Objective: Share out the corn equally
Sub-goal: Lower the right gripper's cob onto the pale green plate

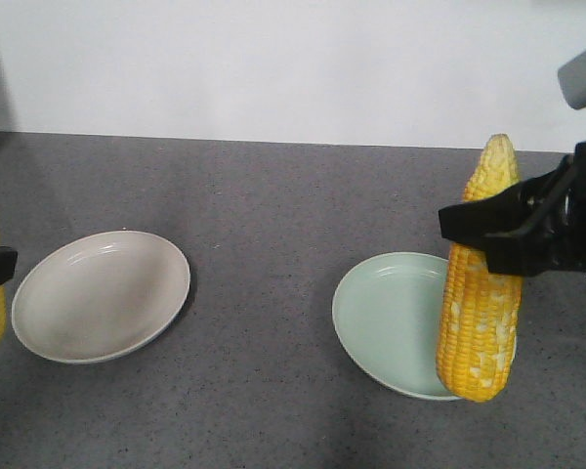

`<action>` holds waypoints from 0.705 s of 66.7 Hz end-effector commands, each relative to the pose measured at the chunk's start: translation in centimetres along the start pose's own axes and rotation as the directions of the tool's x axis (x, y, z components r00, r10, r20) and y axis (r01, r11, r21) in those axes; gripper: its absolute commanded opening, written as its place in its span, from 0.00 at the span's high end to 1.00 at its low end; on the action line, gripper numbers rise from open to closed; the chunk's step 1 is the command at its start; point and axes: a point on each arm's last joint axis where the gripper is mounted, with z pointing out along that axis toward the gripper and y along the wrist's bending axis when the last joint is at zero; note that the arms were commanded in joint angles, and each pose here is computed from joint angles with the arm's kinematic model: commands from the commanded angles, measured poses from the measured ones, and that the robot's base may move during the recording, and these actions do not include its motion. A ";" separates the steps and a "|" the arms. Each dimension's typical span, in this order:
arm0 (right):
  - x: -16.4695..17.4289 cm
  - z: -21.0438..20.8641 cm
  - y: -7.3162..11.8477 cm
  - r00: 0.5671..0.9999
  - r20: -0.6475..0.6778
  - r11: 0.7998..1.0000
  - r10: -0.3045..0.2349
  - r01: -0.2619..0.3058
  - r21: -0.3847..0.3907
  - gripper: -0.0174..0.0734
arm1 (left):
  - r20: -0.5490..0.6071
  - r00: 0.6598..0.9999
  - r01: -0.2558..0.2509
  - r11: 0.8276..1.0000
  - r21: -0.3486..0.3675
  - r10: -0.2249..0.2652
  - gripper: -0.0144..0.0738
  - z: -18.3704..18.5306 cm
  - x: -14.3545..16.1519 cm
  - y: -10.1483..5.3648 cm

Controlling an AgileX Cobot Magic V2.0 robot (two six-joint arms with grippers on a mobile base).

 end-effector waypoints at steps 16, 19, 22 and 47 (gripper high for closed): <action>-4.5 3.7 -2.8 0.983 -0.162 0.992 0.088 -0.073 0.099 0.55 | 0.094 0.996 0.008 1.000 -0.006 -0.007 0.54 -0.6 -1.2 0.1; -4.8 4.6 -3.1 0.978 -0.184 0.992 0.094 -0.077 0.097 0.55 | 0.094 0.996 0.008 1.000 -0.006 -0.007 0.54 -0.6 -1.2 0.1; -5.2 5.3 -3.4 0.975 -0.198 0.992 0.098 -0.080 0.097 0.55 | 0.094 0.996 0.008 1.000 -0.006 -0.007 0.54 -0.6 -1.2 0.1; -6.1 12.8 -6.4 0.893 -0.408 0.980 0.189 -0.146 0.135 0.55 | 0.094 0.996 0.008 1.000 -0.006 -0.007 0.54 -0.6 -1.2 0.1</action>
